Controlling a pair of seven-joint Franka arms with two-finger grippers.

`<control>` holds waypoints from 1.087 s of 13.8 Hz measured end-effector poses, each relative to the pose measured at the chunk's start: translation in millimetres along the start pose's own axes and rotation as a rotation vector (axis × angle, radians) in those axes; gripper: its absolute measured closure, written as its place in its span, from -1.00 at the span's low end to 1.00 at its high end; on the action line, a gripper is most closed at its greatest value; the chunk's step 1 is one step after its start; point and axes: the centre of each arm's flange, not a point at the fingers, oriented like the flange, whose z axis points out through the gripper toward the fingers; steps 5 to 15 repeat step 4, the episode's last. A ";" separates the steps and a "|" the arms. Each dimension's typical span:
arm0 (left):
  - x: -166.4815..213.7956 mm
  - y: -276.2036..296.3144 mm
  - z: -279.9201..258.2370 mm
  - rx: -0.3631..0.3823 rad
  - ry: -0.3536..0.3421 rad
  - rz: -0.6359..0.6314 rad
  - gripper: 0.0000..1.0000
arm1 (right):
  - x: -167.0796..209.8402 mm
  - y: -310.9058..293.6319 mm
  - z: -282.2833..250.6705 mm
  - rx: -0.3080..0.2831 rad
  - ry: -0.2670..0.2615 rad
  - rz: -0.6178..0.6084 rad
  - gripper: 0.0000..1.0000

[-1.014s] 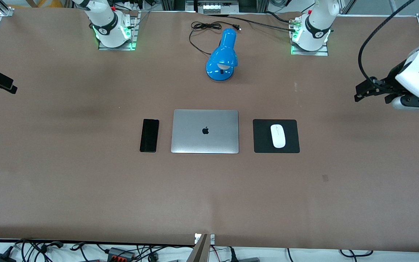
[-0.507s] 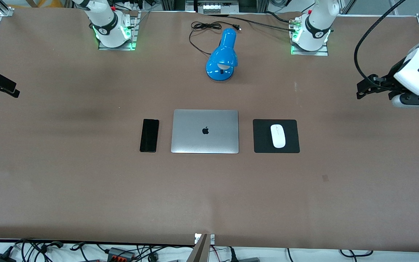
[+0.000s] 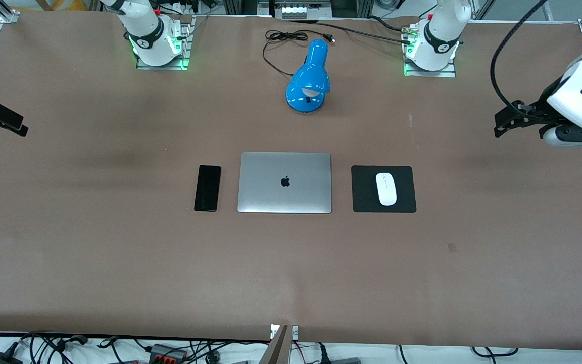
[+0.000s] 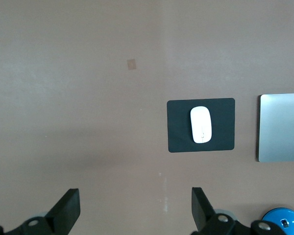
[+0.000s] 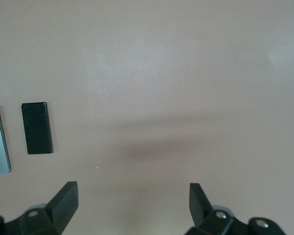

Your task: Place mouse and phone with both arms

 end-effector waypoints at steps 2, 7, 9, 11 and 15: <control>0.0 -2.4 0.2 0.000 0.000 -0.005 -1.00 | 0.1 0.0 0.2 0.000 0.000 0.000 -1.00; 0.4 -3.9 1.2 0.000 -0.002 -0.007 -1.00 | 0.2 0.0 0.3 0.000 -0.001 0.000 -1.00; 0.4 -3.9 1.2 0.000 -0.002 -0.007 -1.00 | 0.2 0.0 0.3 0.000 -0.001 0.000 -1.00; 0.4 -3.9 1.2 0.000 -0.002 -0.007 -1.00 | 0.2 0.0 0.3 0.000 -0.001 0.000 -1.00; 0.4 -3.9 1.2 0.000 -0.002 -0.007 -1.00 | 0.2 0.0 0.3 0.000 -0.001 0.000 -1.00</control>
